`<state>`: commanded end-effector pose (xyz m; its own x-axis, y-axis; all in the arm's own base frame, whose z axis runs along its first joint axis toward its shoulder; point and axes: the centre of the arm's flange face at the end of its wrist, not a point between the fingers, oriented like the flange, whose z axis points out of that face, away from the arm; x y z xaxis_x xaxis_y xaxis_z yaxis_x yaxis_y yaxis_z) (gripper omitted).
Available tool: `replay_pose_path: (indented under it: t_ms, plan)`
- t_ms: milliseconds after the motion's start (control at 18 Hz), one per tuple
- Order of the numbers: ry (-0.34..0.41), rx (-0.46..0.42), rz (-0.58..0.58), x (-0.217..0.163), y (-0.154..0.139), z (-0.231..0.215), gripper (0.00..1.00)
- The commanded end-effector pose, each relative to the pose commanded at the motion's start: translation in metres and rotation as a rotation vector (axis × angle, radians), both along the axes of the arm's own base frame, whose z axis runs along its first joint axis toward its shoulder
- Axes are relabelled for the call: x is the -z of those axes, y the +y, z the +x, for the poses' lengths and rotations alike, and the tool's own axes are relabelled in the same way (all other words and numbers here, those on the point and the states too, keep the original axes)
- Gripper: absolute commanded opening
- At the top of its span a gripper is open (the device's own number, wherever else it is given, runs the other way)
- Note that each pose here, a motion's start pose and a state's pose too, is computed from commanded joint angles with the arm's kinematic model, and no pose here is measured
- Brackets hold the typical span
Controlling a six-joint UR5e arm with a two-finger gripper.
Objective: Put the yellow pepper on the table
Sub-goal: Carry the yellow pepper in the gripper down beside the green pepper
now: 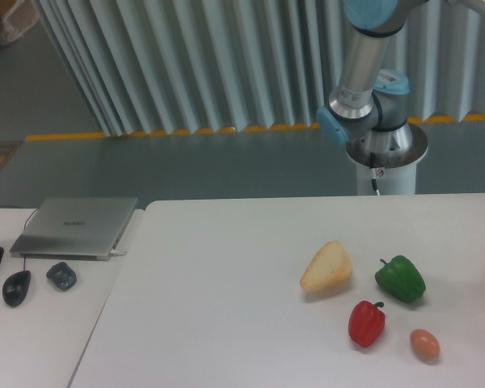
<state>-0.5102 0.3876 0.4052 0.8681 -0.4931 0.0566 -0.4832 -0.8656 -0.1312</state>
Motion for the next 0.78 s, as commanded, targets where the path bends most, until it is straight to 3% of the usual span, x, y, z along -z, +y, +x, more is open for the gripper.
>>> replay_pose_path:
  t_ms: [222, 500, 667, 778]
  plan:
    - [-0.029, -0.14, 0.004, 0.0, 0.05, 0.042, 0.6]
    - [-0.006, -0.329, 0.083, 0.005, 0.103, 0.075, 0.6]
    - [-0.005, -0.329, 0.054, 0.028, 0.109, 0.083, 0.59]
    - [0.073, -0.298, -0.061, 0.049, 0.118, 0.091, 0.6]
